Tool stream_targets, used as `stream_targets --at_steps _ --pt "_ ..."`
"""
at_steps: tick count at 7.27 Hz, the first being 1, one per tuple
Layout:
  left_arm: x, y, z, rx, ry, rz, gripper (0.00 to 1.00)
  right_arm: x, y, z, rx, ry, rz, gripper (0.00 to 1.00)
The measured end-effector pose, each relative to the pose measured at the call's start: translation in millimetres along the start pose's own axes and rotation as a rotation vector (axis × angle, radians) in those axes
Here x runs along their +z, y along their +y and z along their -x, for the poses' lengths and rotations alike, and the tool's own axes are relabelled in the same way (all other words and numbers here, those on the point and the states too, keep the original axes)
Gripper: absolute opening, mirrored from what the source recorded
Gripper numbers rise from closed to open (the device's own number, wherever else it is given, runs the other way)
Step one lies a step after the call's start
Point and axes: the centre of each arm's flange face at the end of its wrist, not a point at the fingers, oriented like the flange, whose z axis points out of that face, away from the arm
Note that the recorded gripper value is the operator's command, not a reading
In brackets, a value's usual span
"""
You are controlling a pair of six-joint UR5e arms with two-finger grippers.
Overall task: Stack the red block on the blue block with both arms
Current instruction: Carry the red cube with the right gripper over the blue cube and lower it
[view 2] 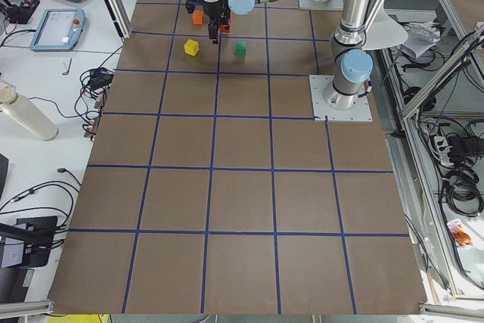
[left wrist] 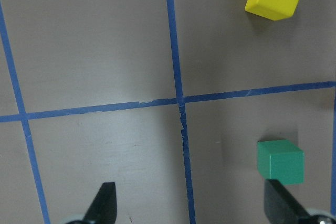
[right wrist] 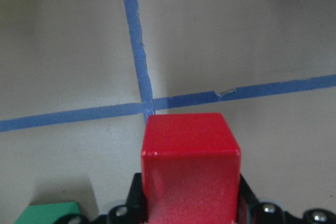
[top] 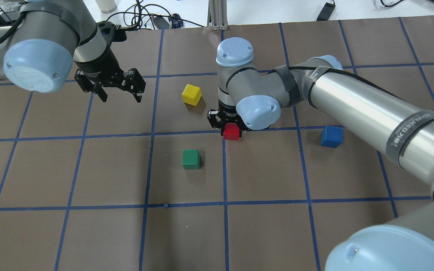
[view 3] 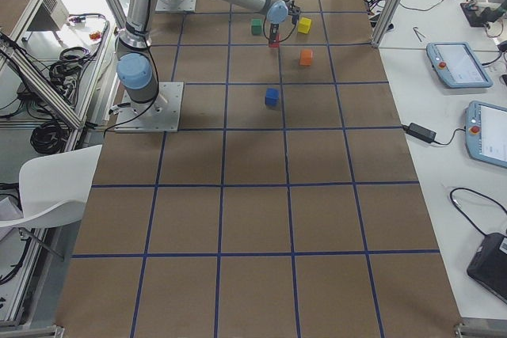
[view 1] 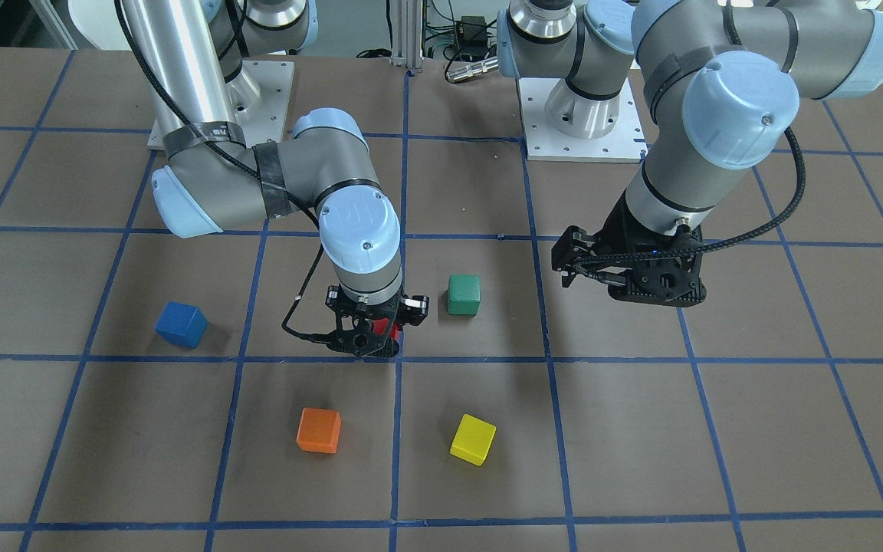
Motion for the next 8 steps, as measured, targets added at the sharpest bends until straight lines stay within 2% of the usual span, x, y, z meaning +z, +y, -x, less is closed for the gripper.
stream_targets --at_steps 2,4,8 --pt "-1 0 0 0.000 0.000 -0.002 1.00 -45 -20 -21 0.003 0.025 -0.001 0.00" --pt "-1 -1 0 0.000 0.000 -0.004 1.00 -89 -49 -73 -0.010 0.054 0.007 0.00" --pt "1 0 -1 0.000 0.000 0.001 1.00 -116 -87 -205 -0.044 0.042 0.052 0.00"
